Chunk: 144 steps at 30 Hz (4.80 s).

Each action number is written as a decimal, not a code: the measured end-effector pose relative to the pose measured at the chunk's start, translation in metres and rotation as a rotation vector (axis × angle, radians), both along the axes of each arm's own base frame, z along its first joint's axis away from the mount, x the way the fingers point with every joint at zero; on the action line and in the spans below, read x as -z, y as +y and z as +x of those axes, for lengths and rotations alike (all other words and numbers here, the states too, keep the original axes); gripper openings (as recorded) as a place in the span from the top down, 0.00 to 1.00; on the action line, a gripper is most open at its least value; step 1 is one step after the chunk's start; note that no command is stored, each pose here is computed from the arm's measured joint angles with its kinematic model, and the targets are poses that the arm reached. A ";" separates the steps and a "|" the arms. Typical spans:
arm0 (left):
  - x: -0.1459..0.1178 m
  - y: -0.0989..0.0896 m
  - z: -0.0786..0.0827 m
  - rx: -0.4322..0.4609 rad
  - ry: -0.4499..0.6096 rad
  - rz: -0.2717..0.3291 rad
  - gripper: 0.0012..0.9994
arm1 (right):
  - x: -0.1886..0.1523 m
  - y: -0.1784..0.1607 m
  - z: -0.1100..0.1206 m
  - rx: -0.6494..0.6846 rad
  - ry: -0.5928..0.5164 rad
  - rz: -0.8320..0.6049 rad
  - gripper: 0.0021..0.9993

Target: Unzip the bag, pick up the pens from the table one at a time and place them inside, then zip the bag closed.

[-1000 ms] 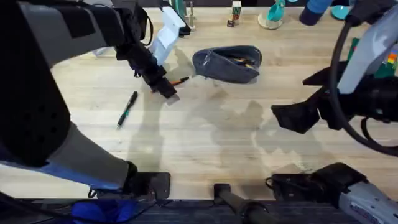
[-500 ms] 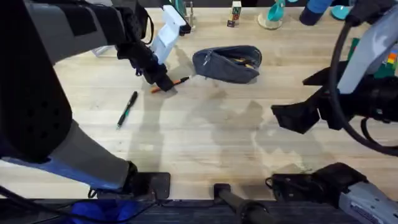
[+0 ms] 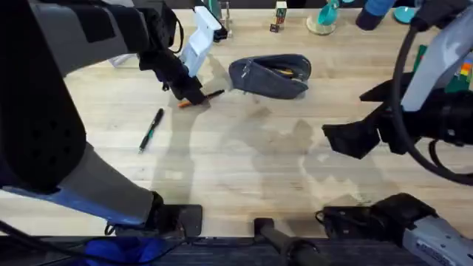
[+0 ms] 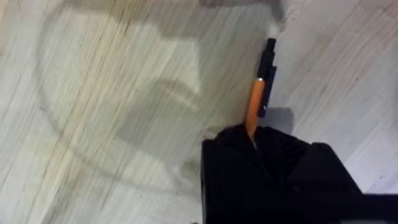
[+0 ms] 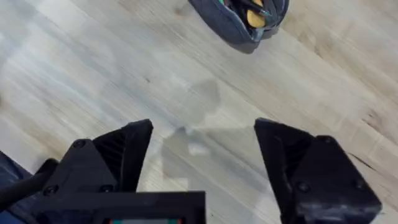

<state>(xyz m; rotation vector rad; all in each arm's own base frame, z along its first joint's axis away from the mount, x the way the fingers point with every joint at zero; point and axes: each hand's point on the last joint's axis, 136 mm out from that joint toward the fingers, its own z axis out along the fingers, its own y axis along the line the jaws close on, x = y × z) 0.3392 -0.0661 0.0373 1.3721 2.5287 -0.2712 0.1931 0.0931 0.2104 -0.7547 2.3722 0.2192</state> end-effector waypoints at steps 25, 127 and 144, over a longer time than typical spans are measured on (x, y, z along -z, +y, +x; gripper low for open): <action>-0.052 -0.008 0.018 -0.060 0.082 -0.055 0.96 | 0.000 0.000 0.000 0.000 0.000 0.000 0.00; -0.082 -0.223 0.052 0.403 -0.114 -0.117 0.96 | 0.000 0.000 0.000 0.000 0.000 0.000 0.00; -0.084 -0.225 0.057 0.403 -0.137 -0.121 0.96 | 0.000 0.000 0.000 0.000 0.000 0.000 0.00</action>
